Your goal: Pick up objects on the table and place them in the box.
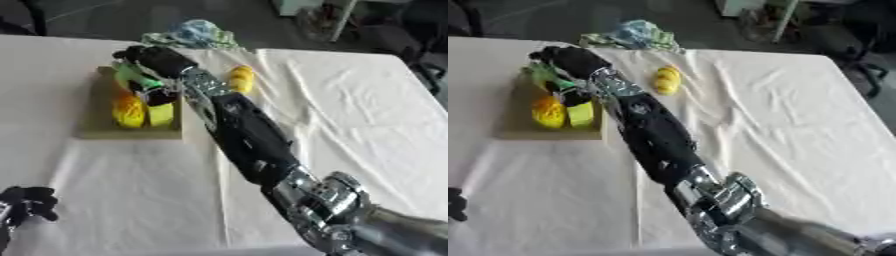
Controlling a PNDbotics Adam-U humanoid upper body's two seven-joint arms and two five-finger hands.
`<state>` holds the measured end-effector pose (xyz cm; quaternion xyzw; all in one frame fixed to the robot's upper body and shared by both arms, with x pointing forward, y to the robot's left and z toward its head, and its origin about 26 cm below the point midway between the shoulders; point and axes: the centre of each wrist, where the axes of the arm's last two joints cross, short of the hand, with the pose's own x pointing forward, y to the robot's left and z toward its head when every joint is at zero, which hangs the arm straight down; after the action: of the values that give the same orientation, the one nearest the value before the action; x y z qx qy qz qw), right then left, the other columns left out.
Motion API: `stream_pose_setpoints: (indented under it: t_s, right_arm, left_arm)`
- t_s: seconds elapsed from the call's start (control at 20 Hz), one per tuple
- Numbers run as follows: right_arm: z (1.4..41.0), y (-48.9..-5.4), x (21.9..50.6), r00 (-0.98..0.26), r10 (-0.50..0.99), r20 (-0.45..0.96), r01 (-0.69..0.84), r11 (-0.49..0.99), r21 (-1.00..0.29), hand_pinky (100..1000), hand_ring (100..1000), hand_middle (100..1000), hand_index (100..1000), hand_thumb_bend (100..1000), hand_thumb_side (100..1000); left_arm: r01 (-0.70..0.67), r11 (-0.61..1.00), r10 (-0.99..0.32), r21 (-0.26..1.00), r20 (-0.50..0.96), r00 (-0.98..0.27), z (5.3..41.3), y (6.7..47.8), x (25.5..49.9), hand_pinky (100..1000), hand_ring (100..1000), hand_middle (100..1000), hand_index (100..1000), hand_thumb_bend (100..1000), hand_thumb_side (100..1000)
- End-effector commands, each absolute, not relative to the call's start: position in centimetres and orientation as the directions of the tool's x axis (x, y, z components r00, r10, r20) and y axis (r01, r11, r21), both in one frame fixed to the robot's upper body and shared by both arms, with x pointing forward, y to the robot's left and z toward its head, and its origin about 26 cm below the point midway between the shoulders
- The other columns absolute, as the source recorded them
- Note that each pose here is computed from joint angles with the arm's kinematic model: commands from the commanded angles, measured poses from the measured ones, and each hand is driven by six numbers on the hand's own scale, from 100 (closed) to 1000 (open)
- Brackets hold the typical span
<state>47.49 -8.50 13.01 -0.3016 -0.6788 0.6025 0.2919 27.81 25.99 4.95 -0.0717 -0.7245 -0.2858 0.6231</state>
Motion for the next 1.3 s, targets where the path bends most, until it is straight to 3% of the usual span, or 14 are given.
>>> stream_pose_setpoints:
  t_s: [0.05, 0.25, 0.55, 0.95, 1.05, 1.2, 1.3]
  right_arm:
    - [13.9, -8.4, 47.7, -0.671, 0.741, 0.028, 0.057, 0.089, -0.994, 859, 941, 974, 1000, 100, 670]
    - [14.2, -8.4, 47.7, -0.705, 0.709, 0.022, 0.018, 0.049, -0.999, 938, 996, 1000, 1000, 100, 729]
    - [15.6, -9.3, 47.9, -0.714, 0.700, 0.034, -0.014, 0.035, -0.999, 955, 1000, 1000, 1000, 100, 727]
    - [20.9, -16.8, 49.1, -0.615, 0.784, 0.084, 0.145, 0.217, -0.965, 881, 941, 988, 1000, 100, 457]
    - [20.6, -19.4, 49.6, -0.553, 0.822, 0.135, 0.123, 0.241, -0.963, 877, 938, 981, 1000, 100, 406]
    - [18.9, -23.5, 49.9, -0.434, 0.876, 0.212, 0.040, 0.254, -0.966, 885, 945, 984, 1000, 100, 249]
    - [17.5, -25.5, 50.0, -0.347, 0.906, 0.241, -0.026, 0.248, -0.968, 887, 948, 985, 1000, 100, 233]
  left_arm:
    - [0.456, 0.820, -0.260, 0.345, 0.935, -0.240, 5.7, 26.1, 28.0, 800, 527, 576, 724, 100, 1000]
    - [0.453, 0.821, -0.263, 0.347, 0.934, -0.240, 5.7, 26.2, 28.0, 800, 527, 576, 724, 100, 1000]
    - [0.445, 0.825, -0.268, 0.349, 0.934, -0.237, 5.7, 26.4, 28.0, 800, 526, 576, 724, 100, 1000]
    - [0.425, 0.834, -0.284, 0.353, 0.934, -0.218, 5.3, 27.1, 27.5, 800, 525, 575, 724, 100, 1000]
    - [0.419, 0.836, -0.289, 0.356, 0.933, -0.216, 5.3, 27.3, 27.5, 800, 525, 575, 724, 100, 1000]
    - [0.412, 0.838, -0.293, 0.358, 0.932, -0.213, 5.2, 27.5, 27.4, 801, 525, 575, 724, 100, 1000]
    - [0.411, 0.839, -0.295, 0.358, 0.932, -0.211, 5.2, 27.5, 27.3, 801, 525, 575, 724, 100, 1000]
